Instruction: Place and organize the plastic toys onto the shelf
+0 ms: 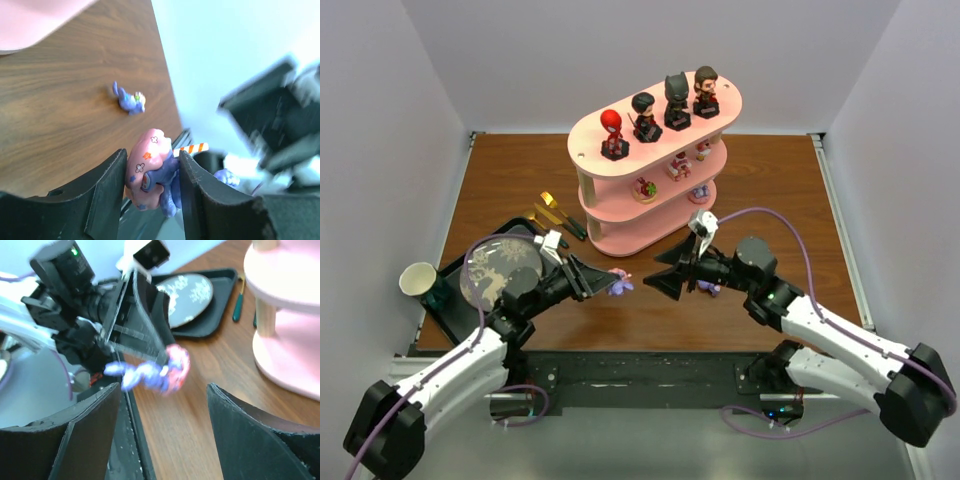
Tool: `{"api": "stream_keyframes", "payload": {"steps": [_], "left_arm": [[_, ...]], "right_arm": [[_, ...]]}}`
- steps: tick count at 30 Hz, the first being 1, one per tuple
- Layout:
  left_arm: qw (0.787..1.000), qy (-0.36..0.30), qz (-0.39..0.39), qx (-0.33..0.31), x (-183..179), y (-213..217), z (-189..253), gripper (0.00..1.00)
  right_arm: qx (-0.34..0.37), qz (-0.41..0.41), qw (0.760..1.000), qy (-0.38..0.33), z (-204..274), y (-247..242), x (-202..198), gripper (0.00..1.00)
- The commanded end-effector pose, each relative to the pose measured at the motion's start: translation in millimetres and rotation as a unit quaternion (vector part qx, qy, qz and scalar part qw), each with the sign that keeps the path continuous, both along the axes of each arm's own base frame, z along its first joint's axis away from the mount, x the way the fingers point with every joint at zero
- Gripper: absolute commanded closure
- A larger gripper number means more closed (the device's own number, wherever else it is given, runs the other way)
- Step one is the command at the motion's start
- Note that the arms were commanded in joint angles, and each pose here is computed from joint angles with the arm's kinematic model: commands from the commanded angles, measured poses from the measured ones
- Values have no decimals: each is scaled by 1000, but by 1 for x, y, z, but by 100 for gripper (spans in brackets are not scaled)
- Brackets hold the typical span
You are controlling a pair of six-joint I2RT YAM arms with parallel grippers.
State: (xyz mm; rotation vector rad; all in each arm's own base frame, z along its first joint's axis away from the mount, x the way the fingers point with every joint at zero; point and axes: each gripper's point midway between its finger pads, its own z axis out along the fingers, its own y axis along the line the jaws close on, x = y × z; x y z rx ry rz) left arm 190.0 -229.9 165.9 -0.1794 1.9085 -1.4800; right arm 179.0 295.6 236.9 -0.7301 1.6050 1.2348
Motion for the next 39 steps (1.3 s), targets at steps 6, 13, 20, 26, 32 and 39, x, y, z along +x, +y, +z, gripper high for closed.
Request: {"api": "stream_keyframes", "payload": {"steps": [6, 13, 20, 26, 32, 39], "left_arm": [[983, 71, 99, -134, 22, 1, 38, 100], [979, 90, 103, -152, 17, -9, 37, 100], [976, 98, 107, -161, 17, -11, 38, 100], [974, 101, 118, -163, 18, -8, 35, 100], [974, 103, 122, -160, 19, -7, 32, 100], [975, 103, 118, -157, 18, -8, 30, 100]], "right_arm": [[-38, -109, 992, -52, -32, 19, -10, 27], [-8, -156, 985, -72, -21, 36, 0, 28], [-14, -189, 977, -96, -12, 45, 7, 29], [3, -203, 974, -97, -2, 43, 10, 30], [10, -204, 975, -92, 0, 47, 11, 30], [12, -196, 977, -86, 0, 58, 11, 32]]}}
